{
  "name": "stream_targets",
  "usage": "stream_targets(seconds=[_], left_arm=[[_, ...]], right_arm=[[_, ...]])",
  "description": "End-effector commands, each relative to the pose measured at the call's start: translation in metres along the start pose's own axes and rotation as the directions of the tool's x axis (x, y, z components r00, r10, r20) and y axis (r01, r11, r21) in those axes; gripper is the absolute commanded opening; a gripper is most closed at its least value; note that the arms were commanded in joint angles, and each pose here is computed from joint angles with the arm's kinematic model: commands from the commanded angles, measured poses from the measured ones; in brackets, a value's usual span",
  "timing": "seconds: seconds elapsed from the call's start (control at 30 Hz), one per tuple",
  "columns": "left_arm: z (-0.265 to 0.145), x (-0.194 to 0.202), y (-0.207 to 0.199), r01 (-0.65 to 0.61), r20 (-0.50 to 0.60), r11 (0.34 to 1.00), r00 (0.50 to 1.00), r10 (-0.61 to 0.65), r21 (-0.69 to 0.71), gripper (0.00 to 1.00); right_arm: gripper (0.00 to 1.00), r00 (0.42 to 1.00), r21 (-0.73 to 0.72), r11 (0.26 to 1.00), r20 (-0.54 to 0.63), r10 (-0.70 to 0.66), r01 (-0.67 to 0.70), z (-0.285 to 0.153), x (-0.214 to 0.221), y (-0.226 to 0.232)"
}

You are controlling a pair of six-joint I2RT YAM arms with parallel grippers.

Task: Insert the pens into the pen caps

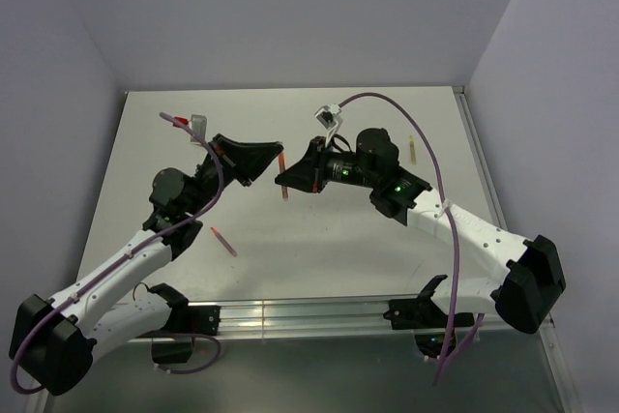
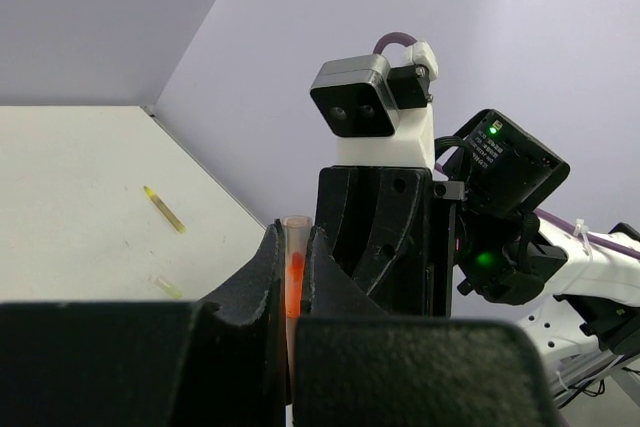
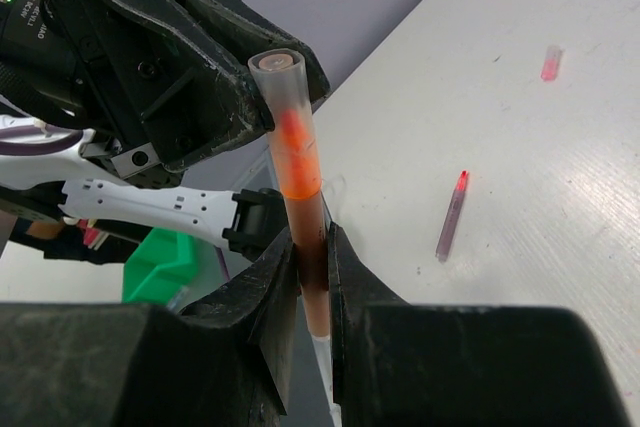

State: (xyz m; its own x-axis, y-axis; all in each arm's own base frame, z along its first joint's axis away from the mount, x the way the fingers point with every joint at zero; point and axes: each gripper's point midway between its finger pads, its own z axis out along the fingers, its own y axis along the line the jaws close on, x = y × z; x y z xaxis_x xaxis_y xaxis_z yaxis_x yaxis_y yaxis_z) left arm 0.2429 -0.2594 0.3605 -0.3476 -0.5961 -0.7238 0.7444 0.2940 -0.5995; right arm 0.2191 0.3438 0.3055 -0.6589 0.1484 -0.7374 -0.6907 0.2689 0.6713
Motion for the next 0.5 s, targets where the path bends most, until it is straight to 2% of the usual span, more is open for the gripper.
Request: stream_targets(seconds=[0.0,0.23,0.47], left_arm=[[-0.0134,0.0344,-0.0523,0.034,-0.201,0.979,0.980,0.007,0.199,0.00],[-0.0133,0.0381,-0.0539,0.058,-0.219,0.976,0.976,-0.011,0.209,0.00],[-0.0069,0.0301,-0.0478,0.051,-0.187,0.986,0.982,-0.021,0.161,0.00]], right_arm=[[0.00,0.919,0.078,0.994,0.382,-0.100,0.075,-0.0188,-0.1145,0.0095],[0.00,0.917,0.090,0.993,0.384,-0.110,0.081,-0.0238,-0.1146,0.0114],[0.00,0.926,0.094,0.992,0.363,-0.108,0.079,-0.0210,-0.1135,0.0107]])
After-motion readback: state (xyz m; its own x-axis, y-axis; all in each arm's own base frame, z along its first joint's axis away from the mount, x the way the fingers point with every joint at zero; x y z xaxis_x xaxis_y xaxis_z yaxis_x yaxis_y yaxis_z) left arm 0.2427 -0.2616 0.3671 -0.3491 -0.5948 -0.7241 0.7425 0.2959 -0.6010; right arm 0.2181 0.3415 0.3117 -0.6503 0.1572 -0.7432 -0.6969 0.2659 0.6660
